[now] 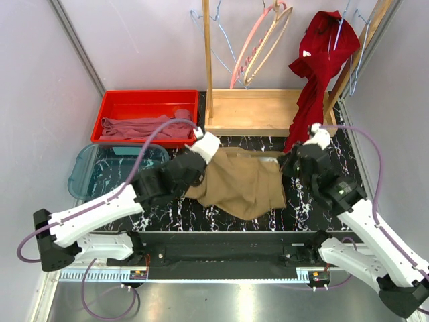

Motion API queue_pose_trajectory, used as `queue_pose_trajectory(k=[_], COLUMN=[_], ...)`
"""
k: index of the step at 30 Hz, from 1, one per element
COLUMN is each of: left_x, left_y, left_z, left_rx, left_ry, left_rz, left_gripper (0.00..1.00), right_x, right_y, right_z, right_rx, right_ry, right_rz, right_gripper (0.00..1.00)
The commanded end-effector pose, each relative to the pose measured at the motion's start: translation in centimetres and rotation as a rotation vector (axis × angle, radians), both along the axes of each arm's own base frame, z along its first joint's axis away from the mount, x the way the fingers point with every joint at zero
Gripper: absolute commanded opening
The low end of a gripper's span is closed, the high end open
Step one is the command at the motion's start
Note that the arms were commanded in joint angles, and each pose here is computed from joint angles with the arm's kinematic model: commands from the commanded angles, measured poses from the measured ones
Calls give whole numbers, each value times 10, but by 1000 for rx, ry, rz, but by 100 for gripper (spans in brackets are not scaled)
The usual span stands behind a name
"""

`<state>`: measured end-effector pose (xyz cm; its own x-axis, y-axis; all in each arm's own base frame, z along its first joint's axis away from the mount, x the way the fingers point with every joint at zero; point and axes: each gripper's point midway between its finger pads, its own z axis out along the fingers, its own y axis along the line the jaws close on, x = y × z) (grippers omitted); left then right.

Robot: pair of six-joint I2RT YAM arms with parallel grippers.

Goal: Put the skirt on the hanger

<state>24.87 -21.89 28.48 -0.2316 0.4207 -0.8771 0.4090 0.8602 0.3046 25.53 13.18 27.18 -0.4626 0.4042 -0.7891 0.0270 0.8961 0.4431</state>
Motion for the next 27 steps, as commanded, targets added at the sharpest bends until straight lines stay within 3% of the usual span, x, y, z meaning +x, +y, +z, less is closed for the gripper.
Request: queue_pose_trajectory(k=[1,4,6,7,9,10,13,17,20,25,27], left_x=[-27,-48,-53,-54,-54,-52,-52,-55,-58,-60,-59], left_y=[-23,-35,-32,-29,-22,-19,-16,-2,6,-10,-20], left_z=[-88,-137,-156,-162,-159,-154,-124,-76,-48,-61,-86], left_rx=[-149,-162,-147,-125,-110,-110,-142,-212,-327,-449,-502], left_ry=[272,435,484,494,488,474,429,357,310,373,470], left_rz=[-21,-39,-5,7,28,32,-1,-9,-6,13,91], left_gripper=[2,21,27,41,55,72,88,99,99,99,99], right_x=[-3,-6,-7,-7,-7,-6,-6,-6,-8,-13,-16], right_y=[-26,-16,-11,-11,-8,-8,-8,-11,-11,-9,-7], right_z=[-55,-102,-115,-122,-128,-127,-126,-123,-122,-125,-125], right_rx=[26,72,81,82,68,64,52,53,59,70,79], right_ry=[71,140,168,184,205,206,201,187,185,197,200], right_rz=[-188,-184,-174,-179,-171,-166,-163,-168,-161,-142,-127], right_gripper=[0,0,0,0,0,2,4,7,7,7,7])
